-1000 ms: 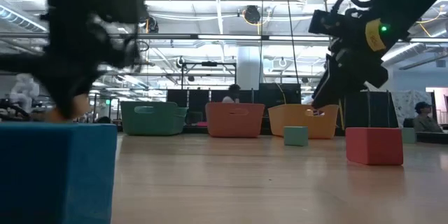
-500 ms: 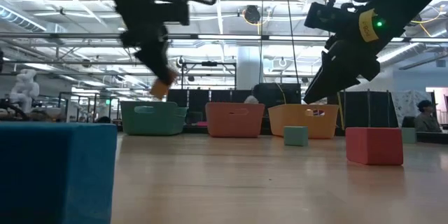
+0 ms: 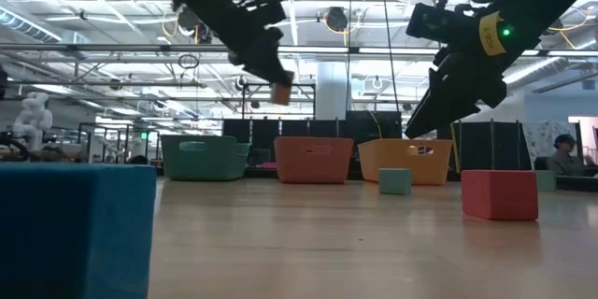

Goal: Sort blocks by size
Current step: Put the yellow thick rectangular block into the orange bin

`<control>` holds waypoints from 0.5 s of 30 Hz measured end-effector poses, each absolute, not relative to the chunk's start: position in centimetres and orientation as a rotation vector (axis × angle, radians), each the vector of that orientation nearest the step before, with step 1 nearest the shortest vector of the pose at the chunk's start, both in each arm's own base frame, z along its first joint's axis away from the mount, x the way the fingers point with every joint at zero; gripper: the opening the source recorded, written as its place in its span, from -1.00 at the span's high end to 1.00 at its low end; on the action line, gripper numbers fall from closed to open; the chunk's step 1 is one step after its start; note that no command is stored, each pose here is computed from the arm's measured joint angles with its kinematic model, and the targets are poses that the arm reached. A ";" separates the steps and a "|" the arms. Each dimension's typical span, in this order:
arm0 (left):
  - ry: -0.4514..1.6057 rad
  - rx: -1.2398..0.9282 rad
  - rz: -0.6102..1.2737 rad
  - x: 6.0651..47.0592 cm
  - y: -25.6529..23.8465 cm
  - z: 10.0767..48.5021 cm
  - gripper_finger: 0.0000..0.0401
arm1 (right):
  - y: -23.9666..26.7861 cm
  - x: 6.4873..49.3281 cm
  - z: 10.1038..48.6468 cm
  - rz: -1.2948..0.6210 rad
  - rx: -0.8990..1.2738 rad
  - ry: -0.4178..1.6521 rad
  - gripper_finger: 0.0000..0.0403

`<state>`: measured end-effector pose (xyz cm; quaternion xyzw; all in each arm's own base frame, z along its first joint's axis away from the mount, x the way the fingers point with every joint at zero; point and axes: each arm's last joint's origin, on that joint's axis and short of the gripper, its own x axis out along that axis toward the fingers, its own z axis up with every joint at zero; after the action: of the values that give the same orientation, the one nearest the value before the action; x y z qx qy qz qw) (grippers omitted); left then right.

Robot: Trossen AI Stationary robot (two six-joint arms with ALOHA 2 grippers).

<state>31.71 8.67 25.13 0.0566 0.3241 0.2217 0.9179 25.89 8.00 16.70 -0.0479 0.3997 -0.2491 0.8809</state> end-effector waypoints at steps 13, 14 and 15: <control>0.492 0.015 0.462 34.5 14.3 21.4 0.31 | 8.1 26.2 16.9 -0.504 -0.099 0.807 -0.04; 0.496 0.012 0.468 34.6 14.6 21.0 0.31 | 8.1 26.2 16.9 -0.504 -0.101 0.809 -0.04; 0.507 0.008 0.474 34.5 14.8 20.7 0.31 | 8.1 26.2 16.9 -0.502 -0.105 0.809 -0.04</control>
<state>34.54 14.85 20.70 0.0041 0.2484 0.2324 0.9404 26.17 8.11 16.86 -0.0505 0.3892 -0.2414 0.8875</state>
